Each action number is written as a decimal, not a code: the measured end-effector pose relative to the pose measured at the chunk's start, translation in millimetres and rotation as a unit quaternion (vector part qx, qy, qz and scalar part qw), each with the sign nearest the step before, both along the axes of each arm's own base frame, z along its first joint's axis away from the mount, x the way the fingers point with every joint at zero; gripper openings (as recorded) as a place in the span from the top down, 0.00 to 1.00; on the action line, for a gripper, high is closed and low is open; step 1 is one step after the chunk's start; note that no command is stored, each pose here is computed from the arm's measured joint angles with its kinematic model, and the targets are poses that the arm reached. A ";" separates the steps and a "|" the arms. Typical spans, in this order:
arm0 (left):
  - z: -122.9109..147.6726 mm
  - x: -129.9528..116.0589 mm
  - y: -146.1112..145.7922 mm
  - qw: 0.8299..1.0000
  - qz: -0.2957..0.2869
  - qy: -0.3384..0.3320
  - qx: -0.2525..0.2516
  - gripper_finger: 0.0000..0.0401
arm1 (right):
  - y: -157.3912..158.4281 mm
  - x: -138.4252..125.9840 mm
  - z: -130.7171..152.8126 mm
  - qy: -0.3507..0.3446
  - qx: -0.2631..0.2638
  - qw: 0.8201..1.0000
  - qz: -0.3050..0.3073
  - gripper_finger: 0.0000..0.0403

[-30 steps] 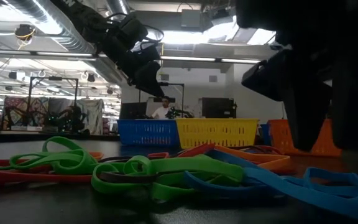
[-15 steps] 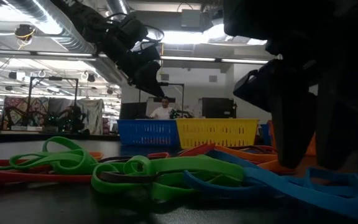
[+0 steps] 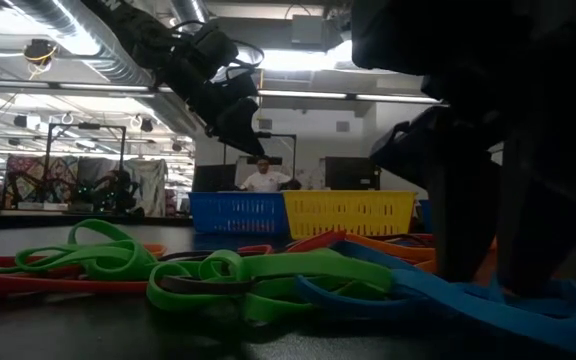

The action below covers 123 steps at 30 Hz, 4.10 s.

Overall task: Sort rubber bands into baskets
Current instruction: Put the blue rubber band into the transparent orange basket, then put the orange rubber band into the left blue basket

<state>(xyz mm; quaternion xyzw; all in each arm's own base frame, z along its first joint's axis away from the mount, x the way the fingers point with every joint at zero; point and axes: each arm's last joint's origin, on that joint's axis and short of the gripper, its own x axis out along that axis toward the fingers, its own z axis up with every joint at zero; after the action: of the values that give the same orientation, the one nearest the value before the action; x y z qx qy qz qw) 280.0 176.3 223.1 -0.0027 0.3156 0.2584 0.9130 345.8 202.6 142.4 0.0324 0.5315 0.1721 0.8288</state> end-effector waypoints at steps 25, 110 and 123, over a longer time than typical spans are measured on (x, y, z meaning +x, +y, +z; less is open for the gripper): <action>0.0 0.1 -0.1 1.000 0.000 0.000 0.000 0.65 | -6.7 -5.2 17.2 0.011 0.007 1.000 -0.014 0.99; 8.6 4.9 -249.3 0.934 -0.329 0.098 -0.101 0.65 | -382.9 20.7 57.0 -0.202 -0.160 0.948 -0.187 0.60; -62.8 21.4 -276.8 0.862 -0.448 0.234 -0.041 0.65 | -377.1 16.1 71.3 -0.207 -0.159 0.948 -0.183 0.60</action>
<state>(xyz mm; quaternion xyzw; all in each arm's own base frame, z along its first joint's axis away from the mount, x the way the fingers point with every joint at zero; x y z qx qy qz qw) 301.4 -100.5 160.3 0.1616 0.4975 -0.1985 0.8288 361.9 -174.4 213.6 -0.0394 0.3533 -0.0660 0.9323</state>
